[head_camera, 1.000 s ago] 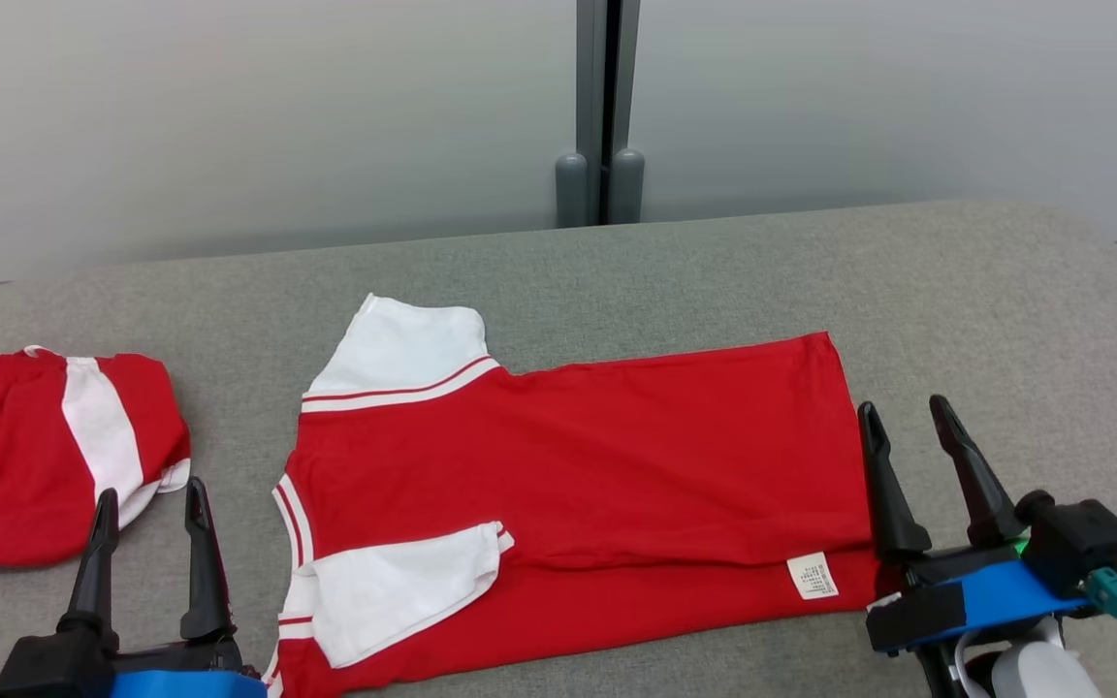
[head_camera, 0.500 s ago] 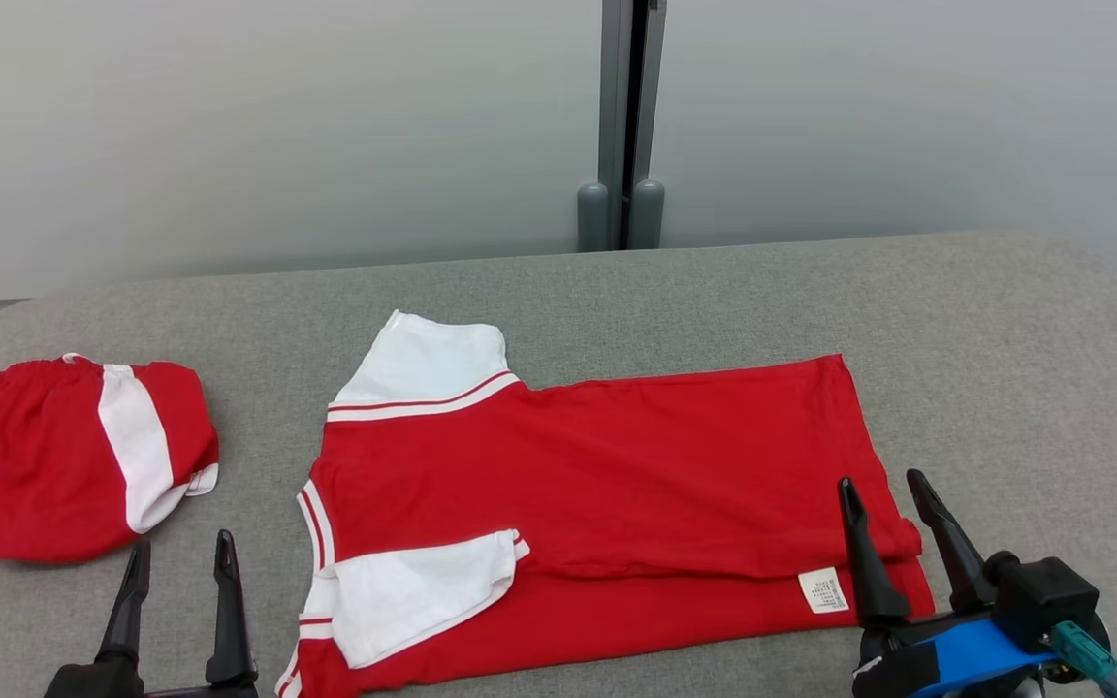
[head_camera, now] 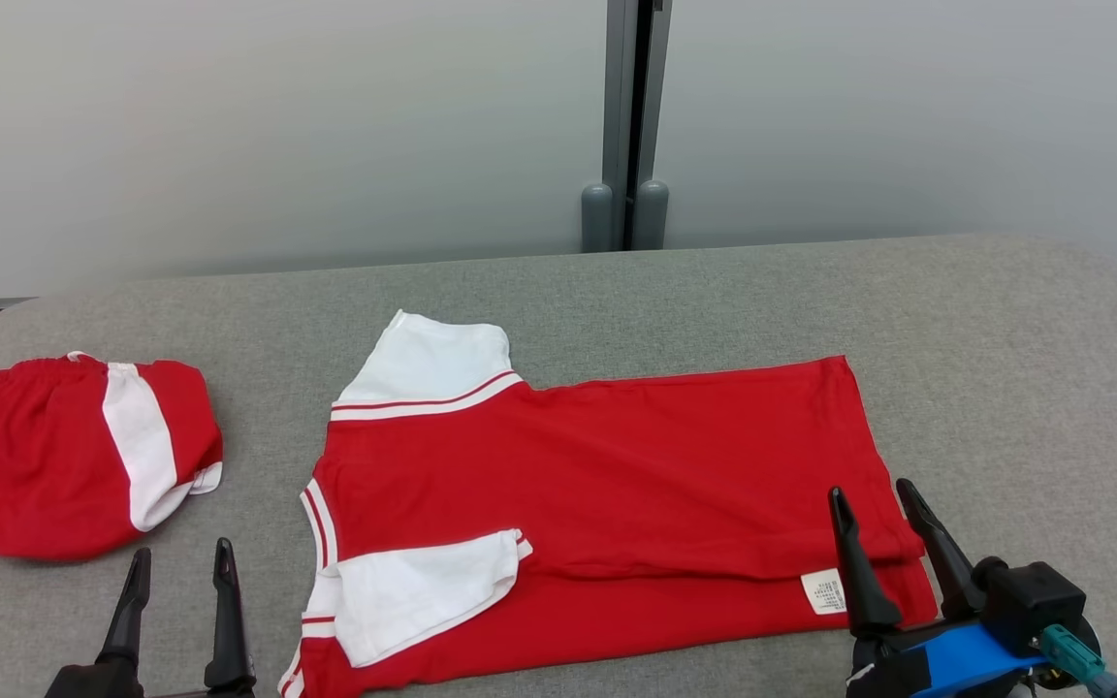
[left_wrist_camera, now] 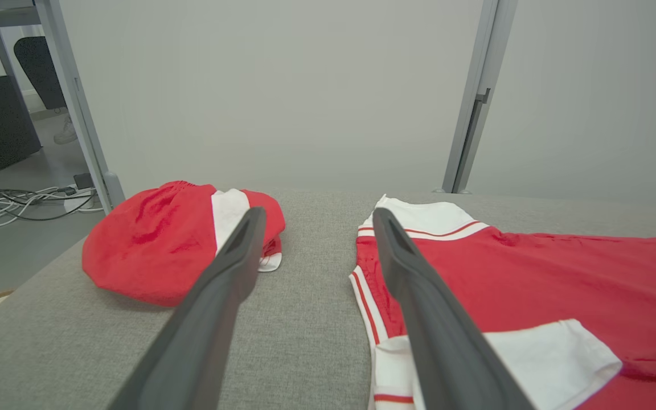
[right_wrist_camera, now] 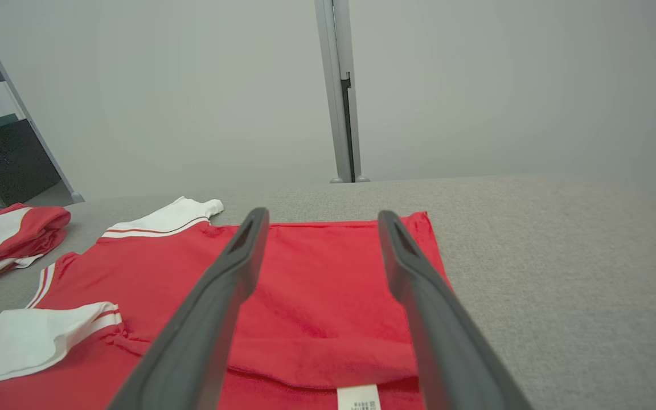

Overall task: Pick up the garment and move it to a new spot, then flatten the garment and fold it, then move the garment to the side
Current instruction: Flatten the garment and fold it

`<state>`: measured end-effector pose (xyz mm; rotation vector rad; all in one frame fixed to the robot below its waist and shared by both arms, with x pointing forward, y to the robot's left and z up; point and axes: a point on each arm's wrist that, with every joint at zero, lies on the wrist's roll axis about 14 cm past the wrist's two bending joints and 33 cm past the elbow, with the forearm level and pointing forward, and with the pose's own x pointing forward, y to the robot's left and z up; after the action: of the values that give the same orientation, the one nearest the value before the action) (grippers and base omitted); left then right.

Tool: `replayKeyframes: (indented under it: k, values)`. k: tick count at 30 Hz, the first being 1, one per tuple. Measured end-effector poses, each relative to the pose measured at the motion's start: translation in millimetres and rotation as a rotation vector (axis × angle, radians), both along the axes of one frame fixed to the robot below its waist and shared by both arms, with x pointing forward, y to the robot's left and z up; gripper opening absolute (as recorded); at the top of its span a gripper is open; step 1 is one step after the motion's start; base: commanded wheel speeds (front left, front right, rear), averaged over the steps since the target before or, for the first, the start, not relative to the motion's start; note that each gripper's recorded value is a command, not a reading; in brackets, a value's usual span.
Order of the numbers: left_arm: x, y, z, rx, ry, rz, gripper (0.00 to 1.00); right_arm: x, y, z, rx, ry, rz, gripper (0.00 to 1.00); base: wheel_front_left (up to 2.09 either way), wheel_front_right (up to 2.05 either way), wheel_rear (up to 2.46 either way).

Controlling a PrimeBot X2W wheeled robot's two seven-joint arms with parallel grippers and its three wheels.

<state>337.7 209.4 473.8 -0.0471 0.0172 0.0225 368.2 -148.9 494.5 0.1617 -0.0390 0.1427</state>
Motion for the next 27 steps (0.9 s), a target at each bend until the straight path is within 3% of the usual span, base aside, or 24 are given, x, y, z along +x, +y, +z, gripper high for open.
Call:
replayKeyframes:
  k: [6,12,18,27]
  values:
    - [11.8,-1.3,-0.3,0.011,0.003,-0.018,1.0,7.2,-3.8,-2.9,0.0,0.011,-0.011,1.0,0.0,0.0,0.0]
    - [62.8,-10.0,20.8,0.043,-0.057,-0.097,1.0,48.6,-5.4,18.8,-0.022,-0.047,-0.012,1.0,0.0,0.0,0.0]
    - [134.6,-26.9,30.5,0.035,-0.075,-0.205,1.0,107.1,-18.1,9.1,-0.109,0.036,-0.006,1.0,0.0,0.0,0.0]
    - [218.2,-45.4,0.2,0.039,0.063,-0.314,1.0,161.0,-30.2,-27.5,-0.221,0.211,0.021,1.0,0.0,0.0,0.0]
